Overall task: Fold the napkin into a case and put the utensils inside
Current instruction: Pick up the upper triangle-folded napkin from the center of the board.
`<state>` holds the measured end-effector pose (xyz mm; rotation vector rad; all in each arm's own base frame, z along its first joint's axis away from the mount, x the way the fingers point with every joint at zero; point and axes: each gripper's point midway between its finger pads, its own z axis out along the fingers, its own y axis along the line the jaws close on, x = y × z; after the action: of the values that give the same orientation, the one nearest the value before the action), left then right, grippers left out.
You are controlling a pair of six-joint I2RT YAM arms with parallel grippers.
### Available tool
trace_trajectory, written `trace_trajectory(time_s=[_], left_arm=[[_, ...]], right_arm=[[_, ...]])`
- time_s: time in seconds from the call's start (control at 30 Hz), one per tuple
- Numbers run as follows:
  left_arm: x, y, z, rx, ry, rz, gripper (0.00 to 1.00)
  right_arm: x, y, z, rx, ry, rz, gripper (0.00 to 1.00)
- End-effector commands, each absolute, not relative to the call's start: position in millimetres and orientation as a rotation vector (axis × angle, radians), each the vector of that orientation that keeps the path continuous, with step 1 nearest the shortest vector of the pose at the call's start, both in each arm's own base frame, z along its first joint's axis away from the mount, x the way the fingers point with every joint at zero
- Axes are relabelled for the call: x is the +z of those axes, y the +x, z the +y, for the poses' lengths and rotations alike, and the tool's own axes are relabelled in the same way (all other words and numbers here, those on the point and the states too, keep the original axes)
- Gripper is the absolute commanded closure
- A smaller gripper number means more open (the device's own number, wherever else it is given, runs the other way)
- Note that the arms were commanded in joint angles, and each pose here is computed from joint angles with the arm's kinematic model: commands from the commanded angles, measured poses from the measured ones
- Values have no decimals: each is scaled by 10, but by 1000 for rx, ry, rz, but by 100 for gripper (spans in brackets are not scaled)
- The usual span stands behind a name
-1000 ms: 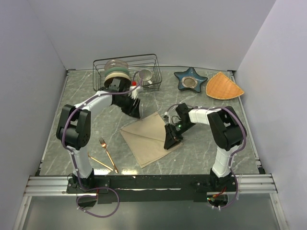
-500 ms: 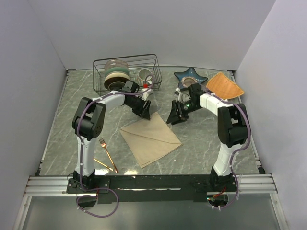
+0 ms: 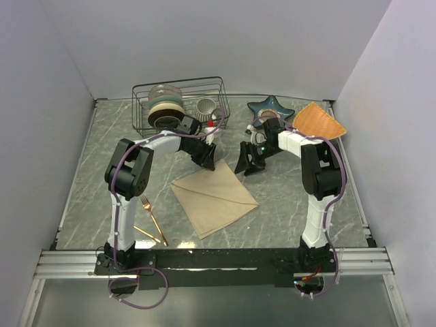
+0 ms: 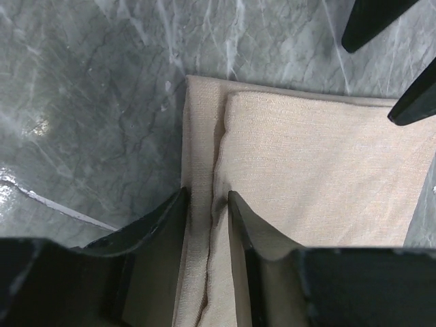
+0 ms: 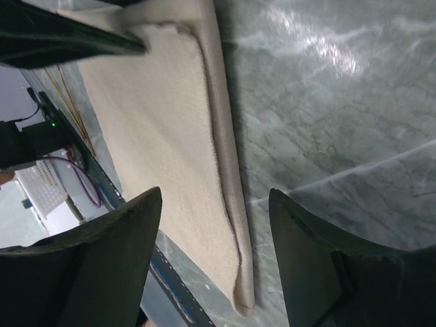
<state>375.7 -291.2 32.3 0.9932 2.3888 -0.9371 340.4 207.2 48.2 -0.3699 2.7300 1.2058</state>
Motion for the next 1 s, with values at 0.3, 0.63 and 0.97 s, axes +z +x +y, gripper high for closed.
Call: trace_trajectory(time_s=[0.3,0.63,0.97], left_arm=[[502,3680,-2885,-926,991,2339,70],[338,3543,-2544,-916,809,2479,80],[424,3083,-2410,-1142,524,2572,80]], right_arm=[[452,3271,1997,1156,-385,2751,26],[346,3060,1813,1039,-450,2812,25],[550,3400,2048,1074,-486,2712,29]])
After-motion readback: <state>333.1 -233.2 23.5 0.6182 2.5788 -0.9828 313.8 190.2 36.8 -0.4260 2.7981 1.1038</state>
